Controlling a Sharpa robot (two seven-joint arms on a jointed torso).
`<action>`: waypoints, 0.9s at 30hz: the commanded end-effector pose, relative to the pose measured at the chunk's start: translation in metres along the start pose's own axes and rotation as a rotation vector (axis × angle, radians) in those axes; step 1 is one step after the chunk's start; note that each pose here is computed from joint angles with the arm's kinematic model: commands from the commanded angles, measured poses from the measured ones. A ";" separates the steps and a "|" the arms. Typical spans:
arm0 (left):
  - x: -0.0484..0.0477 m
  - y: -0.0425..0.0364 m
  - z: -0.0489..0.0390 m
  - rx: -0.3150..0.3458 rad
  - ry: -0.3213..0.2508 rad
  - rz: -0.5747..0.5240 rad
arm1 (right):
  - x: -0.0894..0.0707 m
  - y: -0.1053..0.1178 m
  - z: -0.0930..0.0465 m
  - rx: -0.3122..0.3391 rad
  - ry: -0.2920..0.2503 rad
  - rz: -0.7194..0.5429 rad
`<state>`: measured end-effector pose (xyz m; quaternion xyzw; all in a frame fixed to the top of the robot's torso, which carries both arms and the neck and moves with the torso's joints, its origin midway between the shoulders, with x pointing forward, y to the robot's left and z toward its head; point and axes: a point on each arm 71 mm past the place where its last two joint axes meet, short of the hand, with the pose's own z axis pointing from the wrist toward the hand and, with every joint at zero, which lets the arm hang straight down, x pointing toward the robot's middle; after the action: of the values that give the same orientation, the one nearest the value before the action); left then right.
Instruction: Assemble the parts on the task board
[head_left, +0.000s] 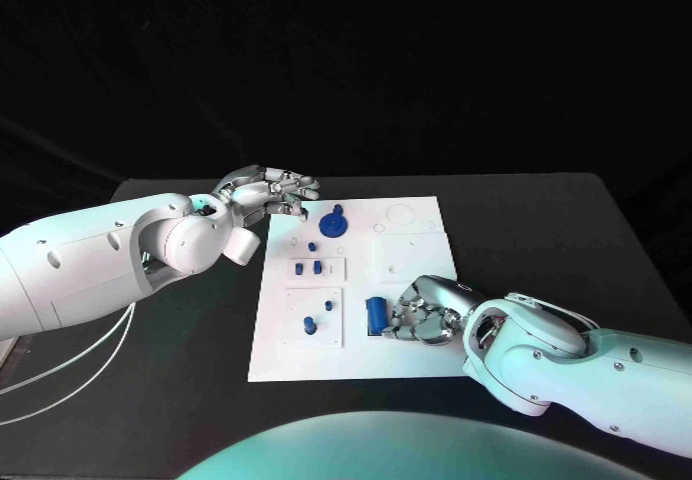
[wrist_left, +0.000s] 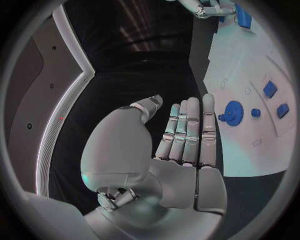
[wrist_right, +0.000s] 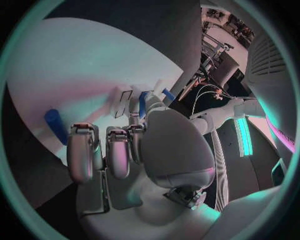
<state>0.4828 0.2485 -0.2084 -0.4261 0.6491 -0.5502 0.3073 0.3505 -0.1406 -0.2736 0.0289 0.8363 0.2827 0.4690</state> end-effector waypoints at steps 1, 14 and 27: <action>0.0027 -0.0010 0.0003 0.006 0.020 0.000 | -0.001 -0.002 0.001 0.009 -0.002 -0.022; 0.0020 -0.0008 0.0001 0.005 0.019 0.000 | 0.001 0.000 -0.003 -0.016 0.036 -0.024; 0.0018 -0.0005 0.0003 0.005 0.019 0.001 | -0.011 -0.009 -0.013 -0.002 -0.043 0.006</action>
<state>0.4828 0.2490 -0.2088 -0.4260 0.6500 -0.5492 0.3071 0.3469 -0.1559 -0.2692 0.0306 0.8378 0.2760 0.4700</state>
